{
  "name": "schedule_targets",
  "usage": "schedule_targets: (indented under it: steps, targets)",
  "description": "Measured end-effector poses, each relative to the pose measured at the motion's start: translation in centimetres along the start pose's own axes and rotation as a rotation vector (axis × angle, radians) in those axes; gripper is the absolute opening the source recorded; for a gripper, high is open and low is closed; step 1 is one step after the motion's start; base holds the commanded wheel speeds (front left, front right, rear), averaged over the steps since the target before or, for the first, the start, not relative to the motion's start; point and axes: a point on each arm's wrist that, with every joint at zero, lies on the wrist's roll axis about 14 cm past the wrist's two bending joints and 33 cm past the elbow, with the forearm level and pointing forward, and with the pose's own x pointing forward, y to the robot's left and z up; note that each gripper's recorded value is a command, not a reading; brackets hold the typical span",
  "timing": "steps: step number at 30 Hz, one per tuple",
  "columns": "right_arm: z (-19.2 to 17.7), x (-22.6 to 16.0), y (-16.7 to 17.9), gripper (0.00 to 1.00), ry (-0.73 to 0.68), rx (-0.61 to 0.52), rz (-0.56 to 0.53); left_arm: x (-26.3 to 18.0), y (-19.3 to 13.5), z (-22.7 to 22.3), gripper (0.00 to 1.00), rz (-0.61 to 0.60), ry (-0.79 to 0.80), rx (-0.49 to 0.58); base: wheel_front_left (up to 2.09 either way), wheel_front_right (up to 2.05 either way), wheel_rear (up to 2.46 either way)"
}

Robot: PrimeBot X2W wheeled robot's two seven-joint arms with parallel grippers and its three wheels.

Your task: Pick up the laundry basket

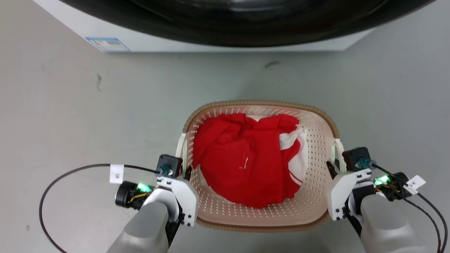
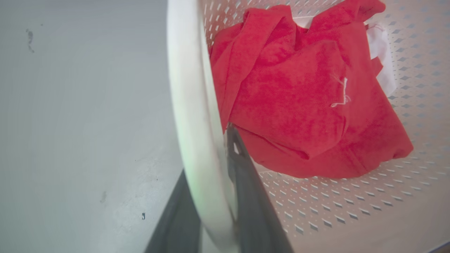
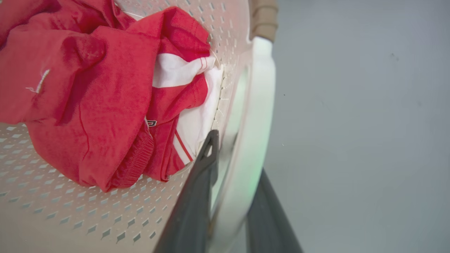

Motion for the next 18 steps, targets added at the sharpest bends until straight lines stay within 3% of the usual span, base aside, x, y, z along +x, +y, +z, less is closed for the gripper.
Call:
schedule_targets:
  steps: [11, 18]
  targets:
    - [3.8, -3.7, 3.1, 0.0, -0.094, -0.082, 0.071, -6.3, 1.3, 0.8, 0.0, 0.088, -0.021, -0.03, 0.0, 0.0, 0.0]
    - [3.3, -6.6, 5.5, 0.0, -0.074, -0.126, 0.119, -10.0, 1.3, -0.4, 0.0, 0.12, 0.007, -0.034, 0.0, 0.0, 0.0]
